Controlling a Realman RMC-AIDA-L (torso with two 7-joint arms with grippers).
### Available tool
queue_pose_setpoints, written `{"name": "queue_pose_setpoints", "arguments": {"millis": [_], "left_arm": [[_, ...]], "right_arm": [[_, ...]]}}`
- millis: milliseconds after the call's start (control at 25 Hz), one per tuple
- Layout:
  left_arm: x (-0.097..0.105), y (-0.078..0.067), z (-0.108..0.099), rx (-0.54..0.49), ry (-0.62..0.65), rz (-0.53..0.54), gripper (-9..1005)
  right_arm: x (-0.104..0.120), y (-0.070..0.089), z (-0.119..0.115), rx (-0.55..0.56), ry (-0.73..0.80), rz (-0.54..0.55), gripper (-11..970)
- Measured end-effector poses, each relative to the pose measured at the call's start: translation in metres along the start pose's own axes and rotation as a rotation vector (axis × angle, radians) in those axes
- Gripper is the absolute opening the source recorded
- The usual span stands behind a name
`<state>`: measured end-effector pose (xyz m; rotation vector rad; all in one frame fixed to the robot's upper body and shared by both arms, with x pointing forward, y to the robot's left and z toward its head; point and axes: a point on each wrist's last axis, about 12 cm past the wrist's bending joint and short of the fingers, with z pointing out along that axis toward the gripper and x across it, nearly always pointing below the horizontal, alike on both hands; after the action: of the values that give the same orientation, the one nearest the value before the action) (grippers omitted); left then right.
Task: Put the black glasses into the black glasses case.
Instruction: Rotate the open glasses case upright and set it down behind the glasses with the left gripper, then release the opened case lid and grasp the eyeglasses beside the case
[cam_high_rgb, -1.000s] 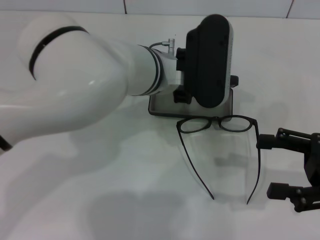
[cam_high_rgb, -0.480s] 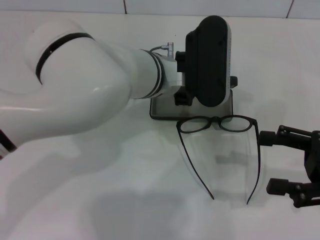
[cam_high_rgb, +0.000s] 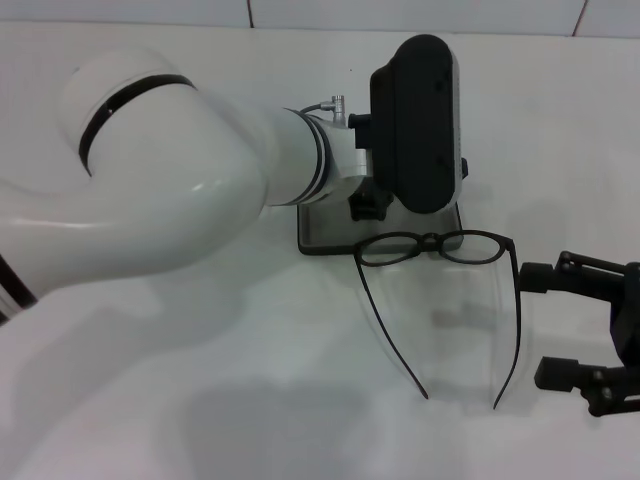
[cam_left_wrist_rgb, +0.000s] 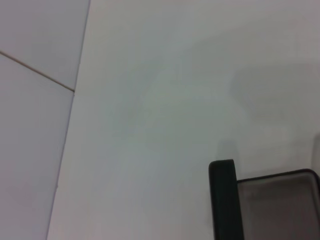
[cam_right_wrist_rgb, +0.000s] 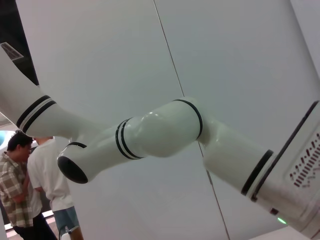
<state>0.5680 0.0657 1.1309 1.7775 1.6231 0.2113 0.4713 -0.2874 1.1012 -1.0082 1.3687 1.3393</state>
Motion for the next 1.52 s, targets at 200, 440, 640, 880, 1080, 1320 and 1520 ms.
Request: {"name": "queue_pose_setpoints", "arguments": {"millis": [200, 440, 640, 880, 1080, 1320, 1520], "left_arm": [[-0.002, 0.001, -0.003, -0.002, -0.006, -0.013, 271], [-0.010, 0.003, -0.020, -0.006, -0.031, -0.046, 373], [-0.014, 0.005, -0.048, -0.058, -0.110, -0.104, 389], [-0.007, 0.012, -0.093, -0.181, -0.309, -0.316, 386], [0.027, 0.026, -0.128, -0.220, -0.532, -0.571, 384], [0.098, 0.021, -0.143, -0.086, -0.796, -0.814, 381], [0.151, -0.003, -0.138, 0.038, -1.000, -0.937, 378]], "right_arm": [[0.002, 0.002, -0.002, 0.004, -0.003, 0.007, 830], [0.005, 0.003, -0.003, 0.019, 0.000, 0.012, 827], [0.004, -0.003, -0.003, 0.056, 0.025, -0.002, 825], [-0.022, -0.016, -0.011, 0.096, 0.119, -0.032, 823], [-0.045, -0.028, -0.015, 0.183, 0.259, 0.016, 821], [-0.077, -0.045, 0.004, 0.229, 0.466, 0.074, 818], [-0.104, -0.068, 0.047, 0.191, 0.665, 0.052, 816]]}}
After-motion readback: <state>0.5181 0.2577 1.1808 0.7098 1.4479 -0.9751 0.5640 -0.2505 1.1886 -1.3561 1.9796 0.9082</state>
